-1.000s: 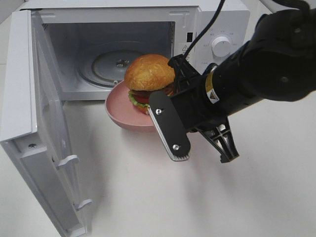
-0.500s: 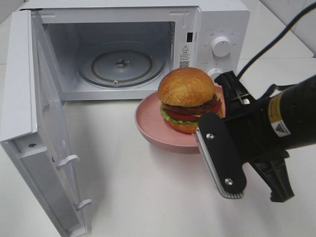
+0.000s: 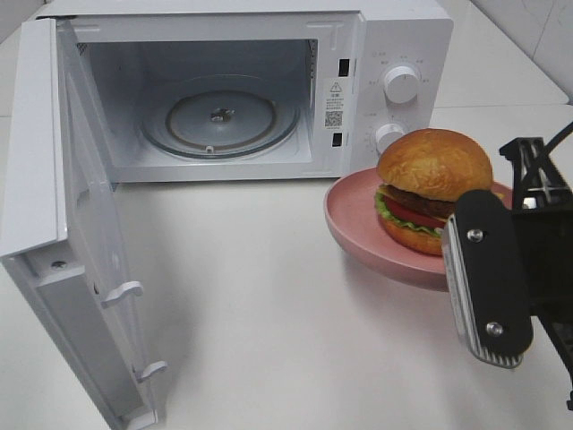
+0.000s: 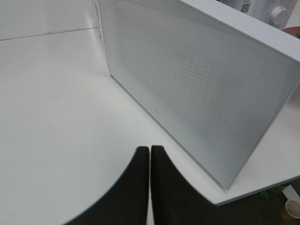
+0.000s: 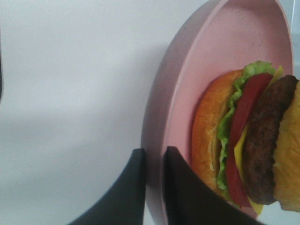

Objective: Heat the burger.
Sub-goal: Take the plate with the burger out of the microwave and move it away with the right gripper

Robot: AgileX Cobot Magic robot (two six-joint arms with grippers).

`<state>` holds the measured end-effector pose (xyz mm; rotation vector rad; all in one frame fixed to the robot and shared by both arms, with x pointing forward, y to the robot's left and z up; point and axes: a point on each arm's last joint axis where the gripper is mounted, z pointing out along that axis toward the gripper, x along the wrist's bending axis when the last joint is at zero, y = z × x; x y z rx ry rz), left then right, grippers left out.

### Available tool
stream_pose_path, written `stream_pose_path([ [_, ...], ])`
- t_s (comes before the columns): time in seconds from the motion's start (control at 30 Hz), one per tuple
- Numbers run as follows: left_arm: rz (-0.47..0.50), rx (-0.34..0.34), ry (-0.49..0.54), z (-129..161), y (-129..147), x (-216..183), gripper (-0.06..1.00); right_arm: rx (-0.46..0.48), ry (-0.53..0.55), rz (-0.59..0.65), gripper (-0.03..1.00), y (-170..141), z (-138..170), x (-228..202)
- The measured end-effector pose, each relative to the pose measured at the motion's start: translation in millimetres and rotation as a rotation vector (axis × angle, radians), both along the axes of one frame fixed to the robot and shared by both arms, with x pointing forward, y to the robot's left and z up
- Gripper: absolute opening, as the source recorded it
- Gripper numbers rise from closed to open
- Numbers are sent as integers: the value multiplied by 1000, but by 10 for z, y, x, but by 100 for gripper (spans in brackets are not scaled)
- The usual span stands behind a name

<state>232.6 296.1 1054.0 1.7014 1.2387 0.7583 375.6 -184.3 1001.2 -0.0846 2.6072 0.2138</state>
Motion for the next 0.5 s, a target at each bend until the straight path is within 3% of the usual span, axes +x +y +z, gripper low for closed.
stream_pose_path([
  [0.37,0,0,0,0,0,0,0,17,-25,-233,5,-151,-68,-5],
  [0.5,0,0,0,0,0,0,0,42,-38,-372,5,-237,-174,-22],
])
